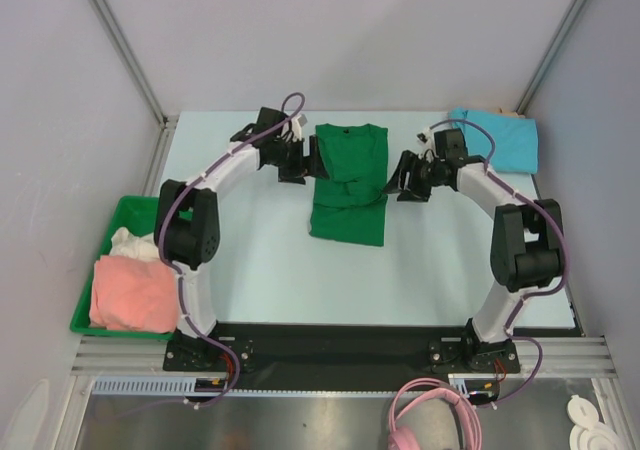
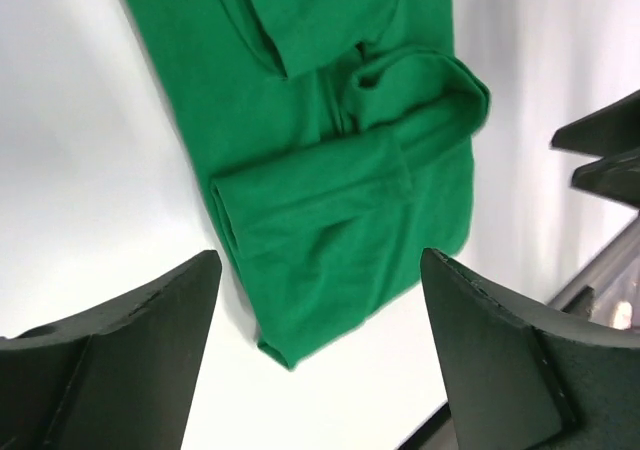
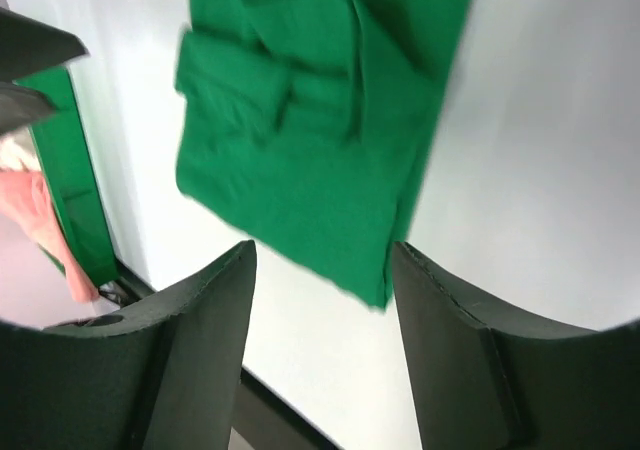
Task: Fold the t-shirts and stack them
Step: Fold the tshirt
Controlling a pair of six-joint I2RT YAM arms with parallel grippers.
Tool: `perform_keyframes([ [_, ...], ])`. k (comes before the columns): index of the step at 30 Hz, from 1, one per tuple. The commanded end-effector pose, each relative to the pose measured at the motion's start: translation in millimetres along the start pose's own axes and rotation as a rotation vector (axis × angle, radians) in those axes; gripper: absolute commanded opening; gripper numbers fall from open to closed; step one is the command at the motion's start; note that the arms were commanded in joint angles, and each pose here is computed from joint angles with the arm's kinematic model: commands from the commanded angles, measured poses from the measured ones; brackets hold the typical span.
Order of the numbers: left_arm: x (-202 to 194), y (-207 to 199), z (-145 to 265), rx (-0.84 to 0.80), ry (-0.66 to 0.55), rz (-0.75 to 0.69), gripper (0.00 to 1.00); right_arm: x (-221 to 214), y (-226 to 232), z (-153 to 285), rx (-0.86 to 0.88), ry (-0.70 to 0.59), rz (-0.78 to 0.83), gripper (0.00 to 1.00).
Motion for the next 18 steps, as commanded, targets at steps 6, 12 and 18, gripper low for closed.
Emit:
perform_keyframes([
  [6, -65, -1, 20, -0.184, 0.160, 0.167, 0.80, -85, -20, -2, 0.020, 0.217, -0.124, 0.61],
  [12, -94, 9, 3, -0.208, 0.241, 0.257, 0.77, -92, -19, -21, 0.010, 0.256, -0.118, 0.58],
  [18, -104, 15, -14, -0.222, 0.283, 0.321, 0.68, -90, -27, -32, -0.026, 0.264, -0.135, 0.55],
])
Point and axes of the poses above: each gripper's point midway between its finger pads, its own z axis back along the fingers, its own y axis along the line the jaws close on, x = y × z, the point moved 8 cm from there along z, back along the fingers, and after that the axes turned 7 degrees about -z, right-handed, at the moved point
